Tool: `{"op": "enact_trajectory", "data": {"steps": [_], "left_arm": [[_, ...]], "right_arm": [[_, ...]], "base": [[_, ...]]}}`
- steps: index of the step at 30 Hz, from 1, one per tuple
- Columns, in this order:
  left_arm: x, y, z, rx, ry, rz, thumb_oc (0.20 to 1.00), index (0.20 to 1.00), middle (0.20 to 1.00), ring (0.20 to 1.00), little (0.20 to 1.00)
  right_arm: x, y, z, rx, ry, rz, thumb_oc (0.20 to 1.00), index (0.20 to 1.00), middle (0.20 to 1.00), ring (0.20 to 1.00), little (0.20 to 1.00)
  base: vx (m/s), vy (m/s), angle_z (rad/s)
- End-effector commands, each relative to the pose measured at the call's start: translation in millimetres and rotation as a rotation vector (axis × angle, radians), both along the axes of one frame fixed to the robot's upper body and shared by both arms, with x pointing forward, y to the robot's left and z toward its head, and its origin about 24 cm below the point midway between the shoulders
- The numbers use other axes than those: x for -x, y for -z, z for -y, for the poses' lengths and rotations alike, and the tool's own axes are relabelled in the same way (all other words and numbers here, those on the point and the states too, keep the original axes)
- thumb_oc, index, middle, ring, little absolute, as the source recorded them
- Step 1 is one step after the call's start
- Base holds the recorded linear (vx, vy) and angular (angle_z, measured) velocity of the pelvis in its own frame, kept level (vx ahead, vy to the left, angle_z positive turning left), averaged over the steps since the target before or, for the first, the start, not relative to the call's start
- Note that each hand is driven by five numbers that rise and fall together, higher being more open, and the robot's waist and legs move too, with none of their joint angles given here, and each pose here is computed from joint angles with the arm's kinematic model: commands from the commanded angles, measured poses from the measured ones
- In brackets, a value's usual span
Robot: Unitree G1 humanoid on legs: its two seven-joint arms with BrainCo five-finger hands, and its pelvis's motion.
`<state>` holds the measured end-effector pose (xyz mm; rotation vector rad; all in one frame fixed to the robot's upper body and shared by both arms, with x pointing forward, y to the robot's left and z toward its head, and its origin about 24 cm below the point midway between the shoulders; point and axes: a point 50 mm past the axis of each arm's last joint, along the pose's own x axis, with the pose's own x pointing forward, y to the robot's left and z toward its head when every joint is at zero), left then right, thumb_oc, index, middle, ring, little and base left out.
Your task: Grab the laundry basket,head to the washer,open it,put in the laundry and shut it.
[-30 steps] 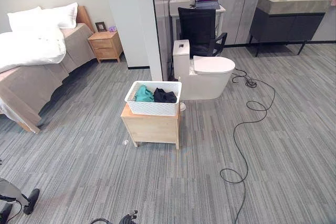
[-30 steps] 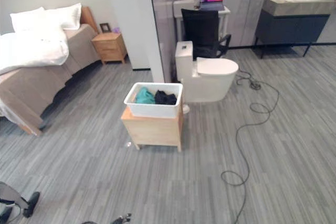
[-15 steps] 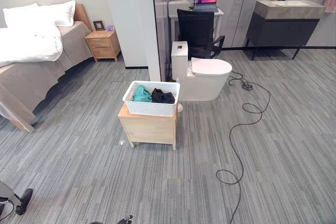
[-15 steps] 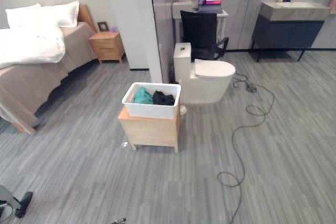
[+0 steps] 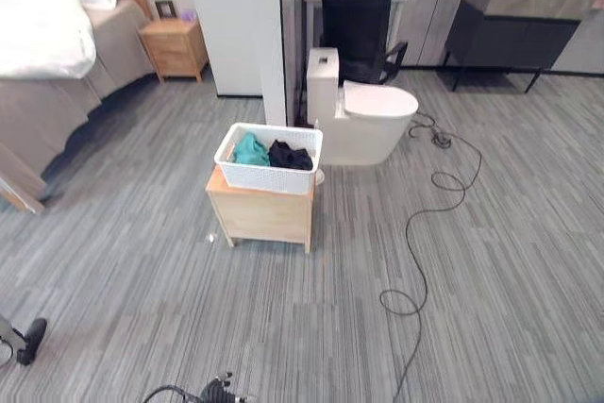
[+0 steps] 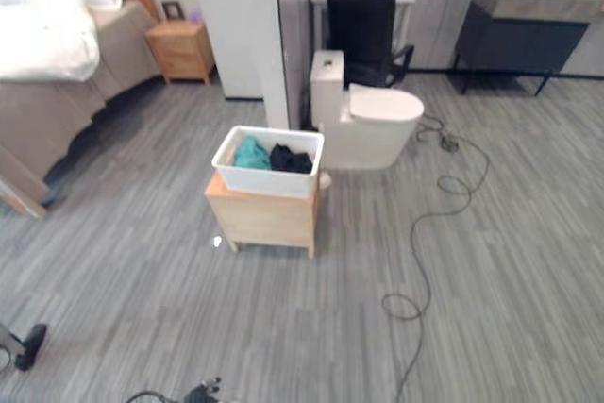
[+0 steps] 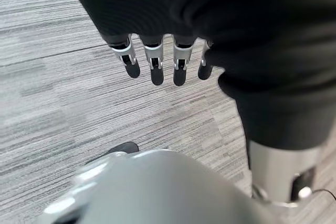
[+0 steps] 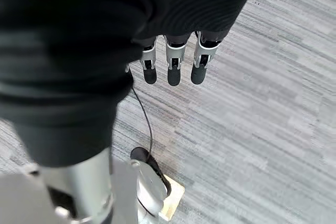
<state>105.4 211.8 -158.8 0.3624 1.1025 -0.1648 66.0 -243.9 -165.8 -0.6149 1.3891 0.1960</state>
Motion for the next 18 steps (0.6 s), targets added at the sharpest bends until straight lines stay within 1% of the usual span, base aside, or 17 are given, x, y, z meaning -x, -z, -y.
{"op": "enact_trajectory", "data": {"steps": [1, 3, 4, 6, 8, 13, 17, 18], "left_arm": [[-7, -3, 7, 0.028, 0.013, 0.053, 1.0, 1.0, 1.0, 1.0, 1.0], [-13, -7, 4, 0.025, 0.052, 0.076, 1.0, 1.0, 1.0, 1.0, 1.0], [-13, -7, 4, 0.025, 0.052, 0.076, 1.0, 1.0, 1.0, 1.0, 1.0], [-20, -13, -5, 0.011, 0.048, 0.116, 1.0, 1.0, 1.0, 1.0, 1.0], [-18, -13, -6, 0.011, 0.043, 0.116, 1.0, 1.0, 1.0, 1.0, 1.0], [-24, -17, -8, 0.007, 0.065, 0.143, 1.0, 1.0, 1.0, 1.0, 1.0], [-29, -17, -7, -0.002, 0.083, 0.141, 1.0, 1.0, 1.0, 1.0, 1.0], [-27, -16, -5, -0.002, 0.099, 0.132, 1.0, 1.0, 1.0, 1.0, 1.0]], "right_arm": [[-3, -1, 1, -0.022, 0.086, 0.02, 1.0, 1.0, 1.0, 1.0, 1.0], [-5, -2, 5, -0.023, 0.121, 0.034, 1.0, 1.0, 1.0, 1.0, 1.0], [-5, -2, 5, -0.023, 0.121, 0.034, 1.0, 1.0, 1.0, 1.0, 1.0], [-18, -5, 8, -0.024, 0.144, 0.086, 1.0, 1.0, 1.0, 1.0, 1.0], [-19, -6, 8, -0.022, 0.15, 0.096, 1.0, 1.0, 1.0, 1.0, 1.0], [-19, -8, 16, -0.005, 0.202, 0.127, 1.0, 1.0, 1.0, 1.0, 1.0], [-6, -6, 16, -0.011, 0.231, 0.091, 1.0, 1.0, 1.0, 1.0, 1.0], [2, -5, 17, -0.014, 0.247, 0.075, 1.0, 1.0, 1.0, 1.0, 1.0]], "base": [[0.09, 0.257, 0.06], [0.05, 0.156, 0.07], [0.02, 0.133, 0.06], [0.08, 0.195, 0.08], [0.14, 0.069, -0.14], [0.3, -0.086, 0.07], [0.37, -0.145, 0.5], [0.41, -0.179, 0.45]]}}
